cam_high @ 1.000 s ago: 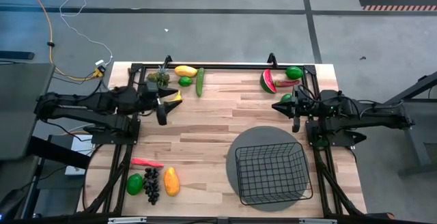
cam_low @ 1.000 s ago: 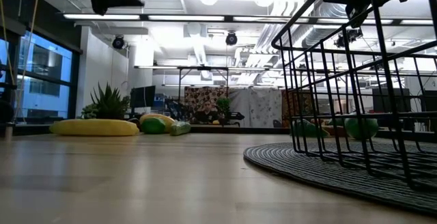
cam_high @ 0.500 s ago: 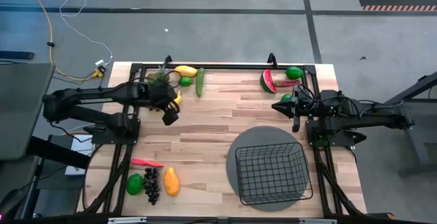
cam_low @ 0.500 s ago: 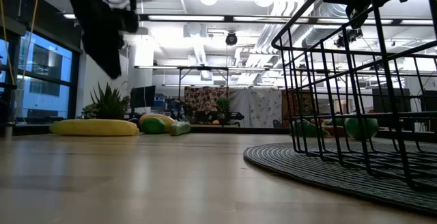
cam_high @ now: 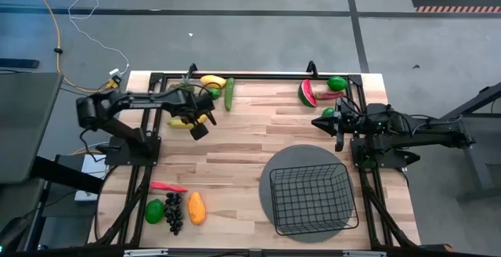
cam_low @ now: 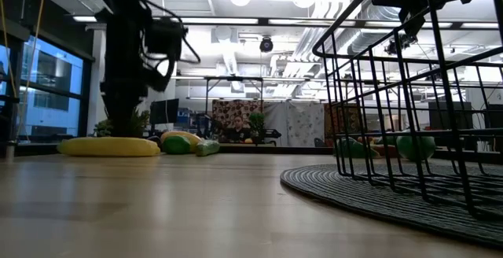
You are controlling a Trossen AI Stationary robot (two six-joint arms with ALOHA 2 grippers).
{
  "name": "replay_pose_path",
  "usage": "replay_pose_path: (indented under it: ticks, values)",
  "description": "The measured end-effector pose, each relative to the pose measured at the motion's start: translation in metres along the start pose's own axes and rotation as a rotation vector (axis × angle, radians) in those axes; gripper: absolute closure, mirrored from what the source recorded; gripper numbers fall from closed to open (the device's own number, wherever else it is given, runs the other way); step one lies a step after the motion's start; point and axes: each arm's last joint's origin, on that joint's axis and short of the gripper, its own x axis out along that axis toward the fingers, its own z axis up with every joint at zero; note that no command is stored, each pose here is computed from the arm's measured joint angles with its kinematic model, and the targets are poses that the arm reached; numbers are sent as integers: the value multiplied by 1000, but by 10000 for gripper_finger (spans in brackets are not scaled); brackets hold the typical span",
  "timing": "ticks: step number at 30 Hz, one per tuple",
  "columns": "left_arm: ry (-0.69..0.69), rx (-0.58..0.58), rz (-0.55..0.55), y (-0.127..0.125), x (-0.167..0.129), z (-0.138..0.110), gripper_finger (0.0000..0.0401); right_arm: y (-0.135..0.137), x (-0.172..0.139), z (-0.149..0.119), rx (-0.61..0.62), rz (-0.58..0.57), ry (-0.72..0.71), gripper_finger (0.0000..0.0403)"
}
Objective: Build produce basket
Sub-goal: Put the yellow banana into the black basket
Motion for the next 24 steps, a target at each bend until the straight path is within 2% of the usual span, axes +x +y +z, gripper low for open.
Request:
replay_pose_path:
  ticks: [7,20,24]
  values:
    - [84,49,16,-2,20,6,68,0,0,0,0,0,0,403]
    - [142,156,12,-6,37,11,69,0,0,0,25,-2,0,403]
    - [150,161,6,-7,39,12,79,0,0,0,23,-2,1,403]
